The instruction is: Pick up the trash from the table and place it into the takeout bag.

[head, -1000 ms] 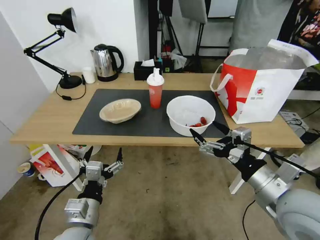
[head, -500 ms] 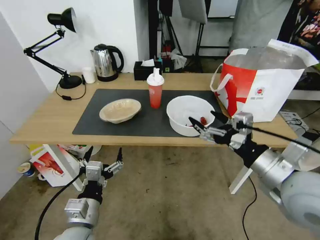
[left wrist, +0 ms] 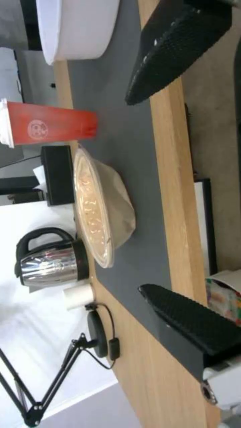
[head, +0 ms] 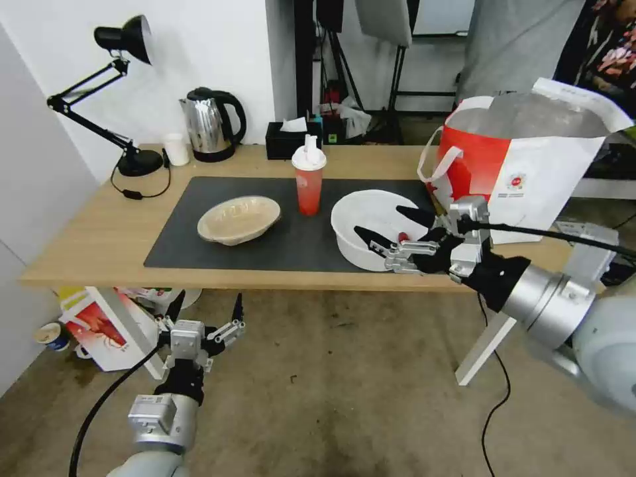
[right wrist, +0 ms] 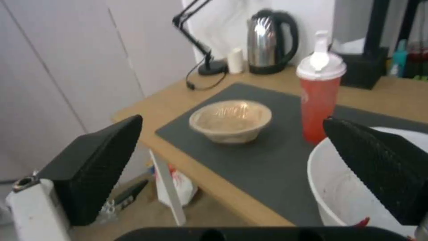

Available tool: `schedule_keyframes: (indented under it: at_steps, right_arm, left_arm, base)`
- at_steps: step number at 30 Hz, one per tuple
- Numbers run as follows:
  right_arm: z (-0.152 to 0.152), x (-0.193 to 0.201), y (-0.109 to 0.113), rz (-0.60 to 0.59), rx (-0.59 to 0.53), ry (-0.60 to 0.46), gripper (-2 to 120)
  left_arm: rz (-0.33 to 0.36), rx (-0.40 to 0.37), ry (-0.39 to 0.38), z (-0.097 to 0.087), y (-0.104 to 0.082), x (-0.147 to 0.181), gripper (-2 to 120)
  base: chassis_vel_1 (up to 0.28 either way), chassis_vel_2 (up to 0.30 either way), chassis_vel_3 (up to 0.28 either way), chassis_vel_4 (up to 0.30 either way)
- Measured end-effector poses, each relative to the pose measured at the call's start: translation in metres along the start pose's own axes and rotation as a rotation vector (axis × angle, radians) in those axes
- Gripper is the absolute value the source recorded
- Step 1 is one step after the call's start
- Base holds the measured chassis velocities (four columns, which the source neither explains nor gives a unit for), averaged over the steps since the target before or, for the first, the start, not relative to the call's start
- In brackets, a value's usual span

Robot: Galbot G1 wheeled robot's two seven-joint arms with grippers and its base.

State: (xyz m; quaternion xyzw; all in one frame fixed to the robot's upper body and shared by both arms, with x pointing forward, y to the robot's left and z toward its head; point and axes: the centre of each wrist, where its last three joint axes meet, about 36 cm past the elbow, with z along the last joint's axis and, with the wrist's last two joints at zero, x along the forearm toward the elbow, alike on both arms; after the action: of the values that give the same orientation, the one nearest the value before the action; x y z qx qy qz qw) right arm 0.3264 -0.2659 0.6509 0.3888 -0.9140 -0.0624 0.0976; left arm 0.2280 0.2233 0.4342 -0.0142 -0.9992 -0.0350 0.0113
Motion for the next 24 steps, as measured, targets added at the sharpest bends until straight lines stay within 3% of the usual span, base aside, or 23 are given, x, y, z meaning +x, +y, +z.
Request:
schedule_keyframes:
  at_steps: [24]
  right_arm:
    - [-0.005, -0.008, -0.041, 0.037, 0.016, 0.145, 100]
  left_arm:
    - [0.0, 0.0, 0.0, 0.0, 0.0, 0.0, 100]
  base:
    - [0.0, 0.0, 0.0, 0.0]
